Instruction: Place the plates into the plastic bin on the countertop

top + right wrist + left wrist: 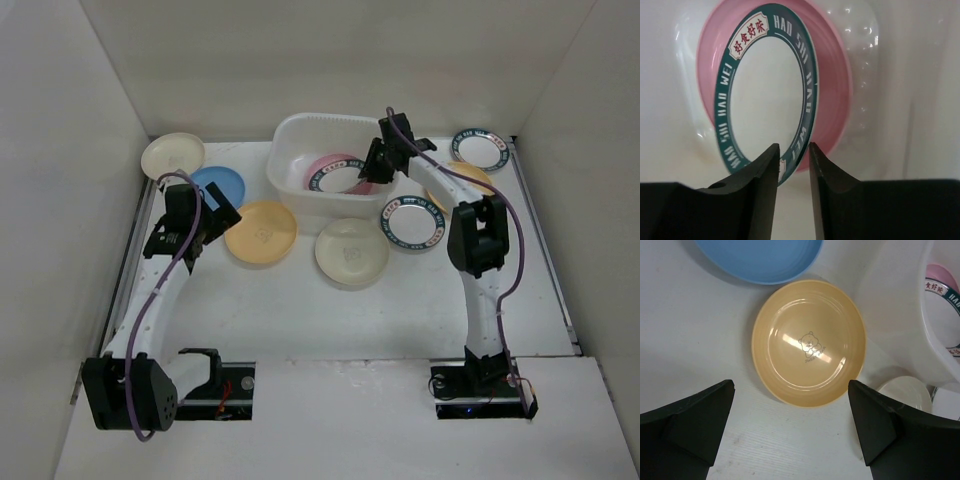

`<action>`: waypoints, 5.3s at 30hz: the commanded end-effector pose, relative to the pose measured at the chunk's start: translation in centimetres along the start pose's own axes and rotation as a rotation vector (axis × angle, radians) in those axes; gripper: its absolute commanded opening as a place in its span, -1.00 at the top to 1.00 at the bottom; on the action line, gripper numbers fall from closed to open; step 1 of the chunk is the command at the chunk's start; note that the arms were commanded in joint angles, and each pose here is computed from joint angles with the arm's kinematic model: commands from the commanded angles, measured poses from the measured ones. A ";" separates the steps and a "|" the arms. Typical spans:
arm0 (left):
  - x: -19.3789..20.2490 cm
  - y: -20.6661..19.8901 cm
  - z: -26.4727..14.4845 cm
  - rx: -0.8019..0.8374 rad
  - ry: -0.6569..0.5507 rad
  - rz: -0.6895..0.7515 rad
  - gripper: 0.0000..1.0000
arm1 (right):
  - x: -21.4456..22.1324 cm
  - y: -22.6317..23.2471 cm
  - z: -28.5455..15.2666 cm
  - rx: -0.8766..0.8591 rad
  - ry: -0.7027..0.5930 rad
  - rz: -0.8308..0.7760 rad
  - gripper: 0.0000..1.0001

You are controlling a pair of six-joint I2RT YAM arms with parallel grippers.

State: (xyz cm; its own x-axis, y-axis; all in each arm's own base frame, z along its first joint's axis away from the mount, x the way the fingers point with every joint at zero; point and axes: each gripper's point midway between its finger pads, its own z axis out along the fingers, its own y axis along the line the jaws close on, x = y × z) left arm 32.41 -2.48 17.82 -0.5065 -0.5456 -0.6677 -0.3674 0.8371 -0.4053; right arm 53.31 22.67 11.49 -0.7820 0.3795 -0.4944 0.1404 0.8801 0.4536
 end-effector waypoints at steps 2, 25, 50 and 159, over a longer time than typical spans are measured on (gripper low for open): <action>0.7 1.0 1.2 -0.040 0.018 0.005 -1.00 | -2.8 1.6 -3.8 -0.016 -0.108 -0.081 0.04; 7.6 5.2 9.6 -0.261 0.124 -0.056 -0.59 | -0.2 8.6 -31.4 -0.454 -0.458 -0.262 -0.59; 1.8 1.1 -0.6 -0.129 0.008 -0.085 0.96 | 2.0 5.8 -30.4 -0.441 -0.420 -0.233 -0.57; -6.2 -0.7 -1.1 -0.069 -0.174 -0.011 -1.00 | 3.3 15.4 -21.4 -0.530 -0.149 -0.314 1.00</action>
State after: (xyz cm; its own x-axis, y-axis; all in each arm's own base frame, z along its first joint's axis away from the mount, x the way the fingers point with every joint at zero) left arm 35.38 0.06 22.69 -0.4091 -0.5084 -0.7578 -0.4062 0.8451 -0.3476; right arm 34.71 32.96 32.75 -0.6699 0.1418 -0.7287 -0.4838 0.6612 0.5734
